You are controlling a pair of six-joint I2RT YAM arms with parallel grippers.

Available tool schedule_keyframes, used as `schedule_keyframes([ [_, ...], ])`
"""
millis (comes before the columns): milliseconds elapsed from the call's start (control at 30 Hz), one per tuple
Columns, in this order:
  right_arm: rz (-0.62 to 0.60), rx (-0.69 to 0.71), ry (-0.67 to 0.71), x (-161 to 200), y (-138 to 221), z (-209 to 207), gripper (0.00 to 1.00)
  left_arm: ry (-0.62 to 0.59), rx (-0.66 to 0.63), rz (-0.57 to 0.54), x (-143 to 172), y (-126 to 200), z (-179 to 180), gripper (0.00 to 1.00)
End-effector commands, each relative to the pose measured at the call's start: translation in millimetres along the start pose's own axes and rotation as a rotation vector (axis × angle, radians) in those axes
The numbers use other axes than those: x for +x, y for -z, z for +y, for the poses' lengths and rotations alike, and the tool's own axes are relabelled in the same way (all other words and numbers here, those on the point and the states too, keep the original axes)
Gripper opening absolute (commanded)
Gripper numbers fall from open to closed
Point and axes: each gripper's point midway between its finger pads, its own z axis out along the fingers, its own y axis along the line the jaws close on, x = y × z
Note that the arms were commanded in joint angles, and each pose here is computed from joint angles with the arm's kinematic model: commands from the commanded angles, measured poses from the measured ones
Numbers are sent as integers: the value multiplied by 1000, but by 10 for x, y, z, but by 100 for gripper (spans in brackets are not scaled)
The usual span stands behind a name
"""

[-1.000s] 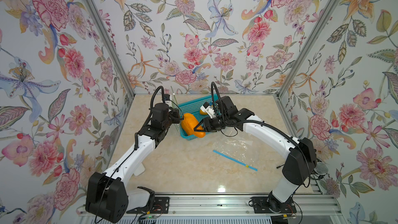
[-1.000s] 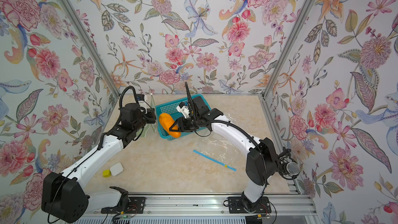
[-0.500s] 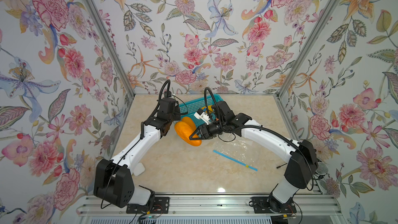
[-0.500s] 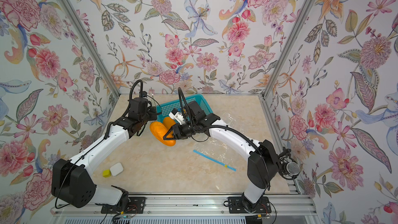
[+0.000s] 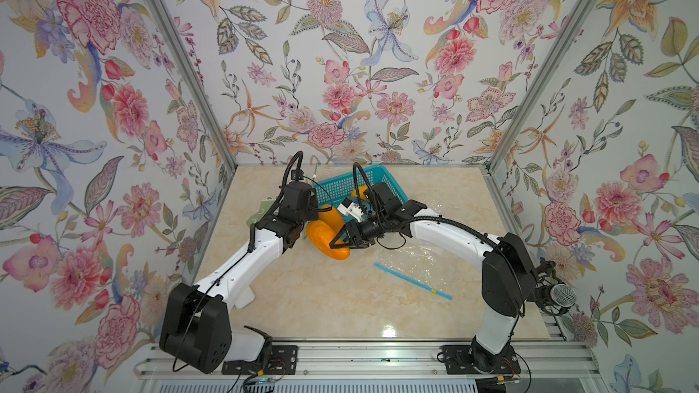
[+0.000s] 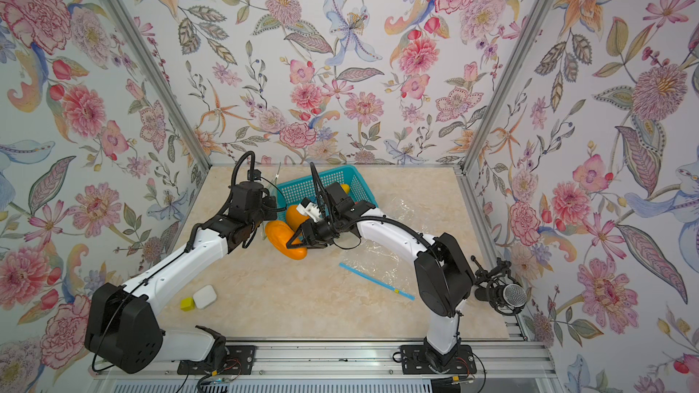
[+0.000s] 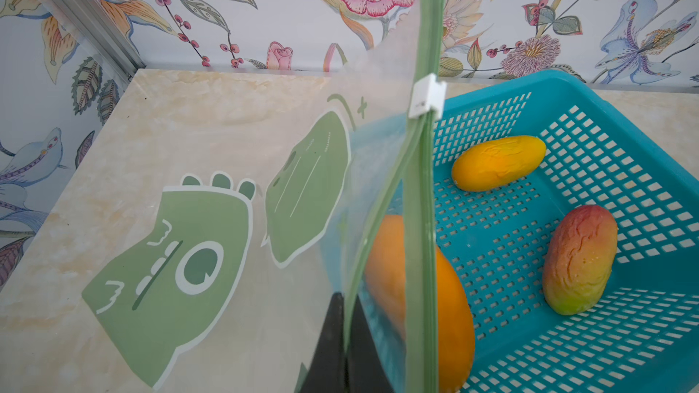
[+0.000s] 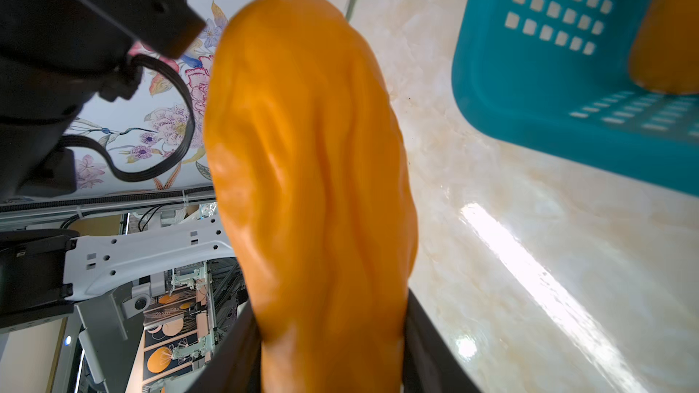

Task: Place the mango in a zip-top bag and seal the zipper
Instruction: Place the mango in the zipper food storage bag.

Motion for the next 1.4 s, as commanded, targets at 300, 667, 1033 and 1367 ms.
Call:
schedule_keyframes([
  [300, -44, -49, -48, -246, -7, -25, 6, 13, 11, -21, 79, -2, -31, 0],
  [667, 59, -134, 44, 232, -41, 324, 6, 5, -25, -64, -106, -35, 41, 0],
  [1033, 107, -168, 10, 205, -216, 289, 6, 29, 4, -89, -69, 51, 46, 0],
  [1367, 22, -178, -54, -163, -200, 114, 5, 31, 37, -78, 50, 107, 32, 0],
])
